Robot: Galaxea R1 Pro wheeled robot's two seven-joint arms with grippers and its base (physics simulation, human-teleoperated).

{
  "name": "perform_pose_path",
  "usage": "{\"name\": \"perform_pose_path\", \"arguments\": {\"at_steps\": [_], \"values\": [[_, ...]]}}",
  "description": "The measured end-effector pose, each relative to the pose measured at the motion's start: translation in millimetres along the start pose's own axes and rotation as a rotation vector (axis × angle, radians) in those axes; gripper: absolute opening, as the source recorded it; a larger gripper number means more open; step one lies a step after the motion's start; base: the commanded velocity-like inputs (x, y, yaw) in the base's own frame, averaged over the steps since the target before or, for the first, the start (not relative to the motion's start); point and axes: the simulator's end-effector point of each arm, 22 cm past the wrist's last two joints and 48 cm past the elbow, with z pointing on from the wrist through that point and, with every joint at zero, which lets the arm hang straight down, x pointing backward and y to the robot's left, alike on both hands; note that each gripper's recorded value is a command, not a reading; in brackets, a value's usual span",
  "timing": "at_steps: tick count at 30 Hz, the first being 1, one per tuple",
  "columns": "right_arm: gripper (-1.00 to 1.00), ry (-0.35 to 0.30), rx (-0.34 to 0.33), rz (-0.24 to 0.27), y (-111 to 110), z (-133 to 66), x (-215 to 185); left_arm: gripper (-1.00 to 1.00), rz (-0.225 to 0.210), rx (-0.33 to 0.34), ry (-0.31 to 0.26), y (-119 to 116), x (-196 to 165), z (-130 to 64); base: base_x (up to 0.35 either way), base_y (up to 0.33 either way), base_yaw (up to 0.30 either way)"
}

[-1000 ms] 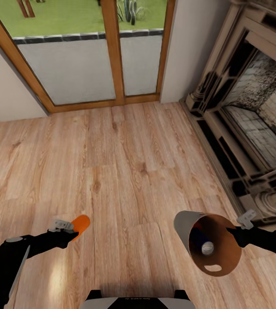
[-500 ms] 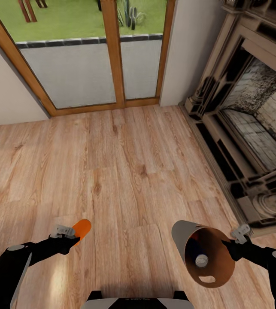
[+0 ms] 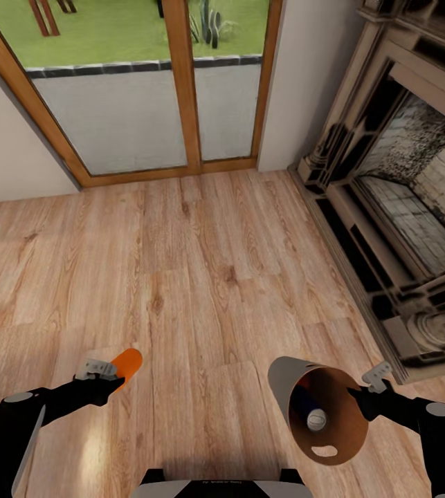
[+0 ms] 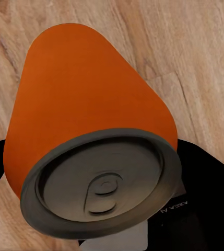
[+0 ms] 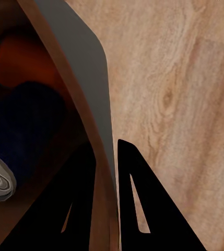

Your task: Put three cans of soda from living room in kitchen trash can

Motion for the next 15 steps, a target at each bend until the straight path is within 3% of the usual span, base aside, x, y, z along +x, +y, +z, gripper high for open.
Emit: {"name": "perform_pose_path", "arguments": {"at_steps": [15], "values": [[-1.0, -0.005, -0.014, 0.004, 7.8, 3.1, -2.1, -1.0, -0.003, -0.001, 0.0, 0.6, -0.4, -0.5, 0.0, 0.0, 0.0]]}}
